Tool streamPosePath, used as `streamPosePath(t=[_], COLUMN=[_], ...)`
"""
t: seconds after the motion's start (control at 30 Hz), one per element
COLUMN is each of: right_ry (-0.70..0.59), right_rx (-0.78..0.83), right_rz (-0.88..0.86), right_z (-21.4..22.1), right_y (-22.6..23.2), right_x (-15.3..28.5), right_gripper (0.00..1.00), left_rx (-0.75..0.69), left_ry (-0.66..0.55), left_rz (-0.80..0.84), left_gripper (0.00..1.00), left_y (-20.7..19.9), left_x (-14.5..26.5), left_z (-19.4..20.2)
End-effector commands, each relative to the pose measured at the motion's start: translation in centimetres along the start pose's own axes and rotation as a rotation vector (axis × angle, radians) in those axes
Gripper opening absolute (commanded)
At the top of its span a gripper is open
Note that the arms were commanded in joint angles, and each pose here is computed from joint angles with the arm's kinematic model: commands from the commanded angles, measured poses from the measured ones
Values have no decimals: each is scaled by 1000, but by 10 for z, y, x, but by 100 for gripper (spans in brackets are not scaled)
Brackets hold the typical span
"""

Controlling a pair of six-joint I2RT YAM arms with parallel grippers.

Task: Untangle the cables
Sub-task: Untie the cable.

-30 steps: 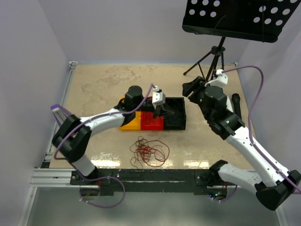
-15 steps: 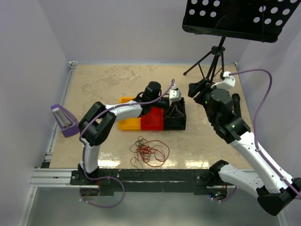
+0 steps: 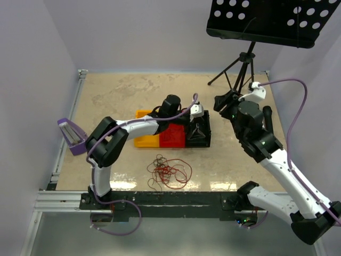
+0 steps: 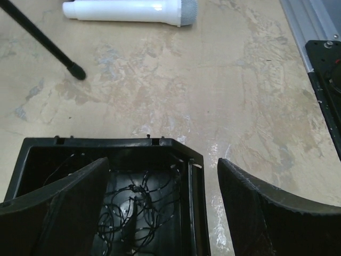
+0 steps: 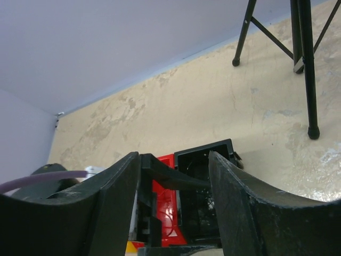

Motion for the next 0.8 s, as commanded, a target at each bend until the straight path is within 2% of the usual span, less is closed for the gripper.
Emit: streamPosePath(t=[0.0, 0.1, 0.3, 0.43, 0.5, 0.53, 0.57, 0.6, 0.63, 0.7, 0.77], right_ry=[24, 53, 161, 331, 402, 430, 454, 468, 478, 493, 525], right_rx=[4, 3, 14, 47, 66, 72, 78, 77, 74, 64, 61], right_rz=[46, 61, 72, 61, 77, 81, 86, 94, 91, 75, 69], right_z=[18, 32, 65, 108, 125, 131, 137, 140, 142, 144, 150], right_y=[-17, -27, -43, -61, -70, -72, -76, -77, -76, -73, -74], right_x=[-8, -12, -20, -25, -24, -23, -21, -19, -16, -9, -3], right_gripper=[57, 55, 40, 10, 7, 11, 24, 40, 48, 58, 61], left_rx=[-83, -101, -123, -95, -94, -110, -126, -153, -181, -227, -251], left_ry=[-32, -34, -6, -8, 10, 16, 21, 19, 16, 7, 6], left_rz=[-167, -269, -395, -418, -399, -394, -392, -391, -388, -382, -357], left_gripper=[87, 90, 93, 94, 95, 95, 96, 96, 96, 97, 97], left_y=[18, 24, 23, 16, 6, 1, -5, -11, -18, -31, -42], left_x=[28, 46, 82, 111, 124, 129, 136, 141, 146, 156, 161], left_z=[-35, -49, -66, -73, -74, -76, -78, -81, -83, -88, -89])
Point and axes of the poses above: each gripper's point midway between its finger pads, its own x axis back along the fingers, its own y axis along the line the jaws close on, z = x × y, the point moved 7 cm from there along x, back along the fingers, and after that the axes turned 13 degrees about -x, right-handed, at the moved point
